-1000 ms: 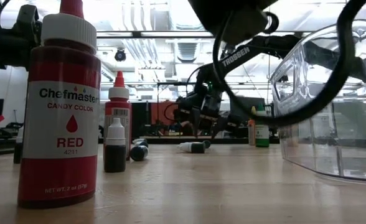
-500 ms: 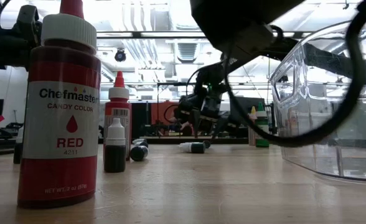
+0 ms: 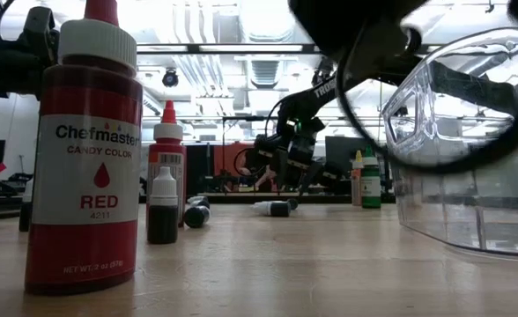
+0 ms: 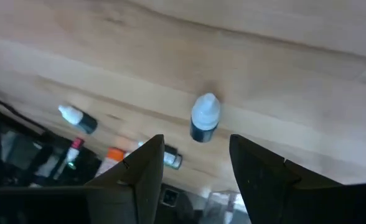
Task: Pick & Place food coloring
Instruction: Put the black food color into the transparent bin
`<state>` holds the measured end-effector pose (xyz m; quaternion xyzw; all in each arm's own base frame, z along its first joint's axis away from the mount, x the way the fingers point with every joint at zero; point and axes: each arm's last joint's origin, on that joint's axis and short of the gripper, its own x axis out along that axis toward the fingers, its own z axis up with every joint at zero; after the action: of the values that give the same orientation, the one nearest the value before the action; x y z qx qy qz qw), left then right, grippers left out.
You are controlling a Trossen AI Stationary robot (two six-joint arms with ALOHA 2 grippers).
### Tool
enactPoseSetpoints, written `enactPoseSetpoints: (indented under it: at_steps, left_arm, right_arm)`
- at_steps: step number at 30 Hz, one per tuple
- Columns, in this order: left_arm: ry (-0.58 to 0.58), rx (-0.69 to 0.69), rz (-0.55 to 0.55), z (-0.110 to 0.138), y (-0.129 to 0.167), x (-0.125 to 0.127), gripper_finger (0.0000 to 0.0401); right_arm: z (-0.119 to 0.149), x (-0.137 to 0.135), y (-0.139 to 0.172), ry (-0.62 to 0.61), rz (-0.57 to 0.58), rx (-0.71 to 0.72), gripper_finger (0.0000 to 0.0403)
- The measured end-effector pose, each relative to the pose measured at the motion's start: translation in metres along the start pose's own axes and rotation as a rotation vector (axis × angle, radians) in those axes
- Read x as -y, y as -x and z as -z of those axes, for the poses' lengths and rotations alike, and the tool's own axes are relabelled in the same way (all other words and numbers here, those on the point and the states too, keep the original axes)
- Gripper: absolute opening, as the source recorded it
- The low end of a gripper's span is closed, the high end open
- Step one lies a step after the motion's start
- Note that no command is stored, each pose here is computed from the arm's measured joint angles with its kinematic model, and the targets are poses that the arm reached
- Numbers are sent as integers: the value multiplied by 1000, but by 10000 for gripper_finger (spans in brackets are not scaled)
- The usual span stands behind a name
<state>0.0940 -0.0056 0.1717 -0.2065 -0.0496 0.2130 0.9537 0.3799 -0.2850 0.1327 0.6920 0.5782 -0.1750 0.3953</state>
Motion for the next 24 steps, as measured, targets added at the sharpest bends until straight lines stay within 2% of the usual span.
enactPoseSetpoints:
  at_steps: [9,13,19,24]
  left_arm:
    - [0,-1,1,0,0,0,245]
    - [0,0,0,0,0,0,245]
    - [0,0,0,0,0,0,245]
    - [0,0,0,0,0,0,245]
  right_arm:
    - [24,-6,29,252,176,182,172]
    - [26,-4,31,285,250,226,171]
    - [18,-3,27,337,266,274,171]
    - [17,-5,28,371,222,341,173]
